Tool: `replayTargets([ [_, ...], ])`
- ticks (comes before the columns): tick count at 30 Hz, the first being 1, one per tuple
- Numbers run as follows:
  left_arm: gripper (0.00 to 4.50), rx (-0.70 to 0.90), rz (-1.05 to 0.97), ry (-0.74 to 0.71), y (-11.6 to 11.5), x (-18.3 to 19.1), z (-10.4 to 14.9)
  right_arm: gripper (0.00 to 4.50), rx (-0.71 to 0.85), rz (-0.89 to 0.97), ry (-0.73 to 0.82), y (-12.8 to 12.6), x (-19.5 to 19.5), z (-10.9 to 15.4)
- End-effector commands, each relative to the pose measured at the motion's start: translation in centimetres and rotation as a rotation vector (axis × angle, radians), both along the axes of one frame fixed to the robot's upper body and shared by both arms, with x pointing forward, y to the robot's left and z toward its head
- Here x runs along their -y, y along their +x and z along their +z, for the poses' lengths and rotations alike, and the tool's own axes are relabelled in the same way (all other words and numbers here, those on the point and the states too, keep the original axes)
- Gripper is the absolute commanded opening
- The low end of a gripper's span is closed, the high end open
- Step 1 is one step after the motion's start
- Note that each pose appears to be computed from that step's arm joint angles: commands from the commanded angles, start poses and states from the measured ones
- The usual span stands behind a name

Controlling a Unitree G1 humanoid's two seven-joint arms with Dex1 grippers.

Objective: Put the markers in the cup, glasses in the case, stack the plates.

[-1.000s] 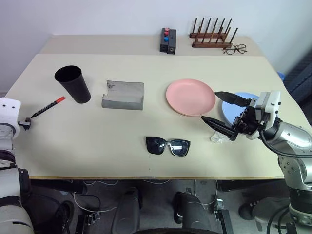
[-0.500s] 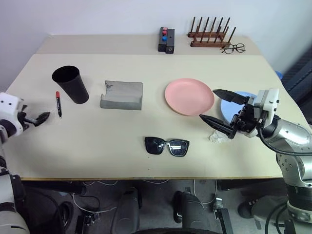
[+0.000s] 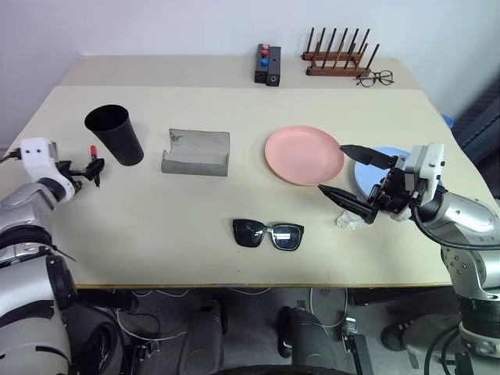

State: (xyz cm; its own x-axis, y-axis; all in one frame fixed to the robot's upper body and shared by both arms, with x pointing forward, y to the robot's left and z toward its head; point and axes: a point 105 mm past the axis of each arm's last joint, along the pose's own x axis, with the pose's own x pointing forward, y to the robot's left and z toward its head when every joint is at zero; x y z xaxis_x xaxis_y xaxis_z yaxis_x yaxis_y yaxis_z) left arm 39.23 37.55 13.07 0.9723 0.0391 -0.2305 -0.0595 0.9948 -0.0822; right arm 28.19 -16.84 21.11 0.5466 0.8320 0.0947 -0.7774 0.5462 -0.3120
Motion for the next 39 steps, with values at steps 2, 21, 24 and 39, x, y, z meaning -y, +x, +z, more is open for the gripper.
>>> replayTargets([
  [2,4.49,0.022,0.055,-0.015,0.9,-0.1,2.1,4.5,0.049,-0.004,0.0,-0.4,0.0,1.0],
  [21,0.04,-0.17,0.131,0.039,-0.2,-1.2,-0.8,4.5,0.053,-0.025,-0.002,-0.3,0.3,1.0],
  [24,0.04,-0.163,0.135,0.037,-0.5,-1.7,-0.4,4.5,0.053,-0.024,-0.001,-0.2,0.3,1.0],
  [39,0.04,-0.377,-0.373,-0.068,-9.3,0.8,3.0,4.5,0.053,-0.008,0.001,0.1,0.2,1.0],
])
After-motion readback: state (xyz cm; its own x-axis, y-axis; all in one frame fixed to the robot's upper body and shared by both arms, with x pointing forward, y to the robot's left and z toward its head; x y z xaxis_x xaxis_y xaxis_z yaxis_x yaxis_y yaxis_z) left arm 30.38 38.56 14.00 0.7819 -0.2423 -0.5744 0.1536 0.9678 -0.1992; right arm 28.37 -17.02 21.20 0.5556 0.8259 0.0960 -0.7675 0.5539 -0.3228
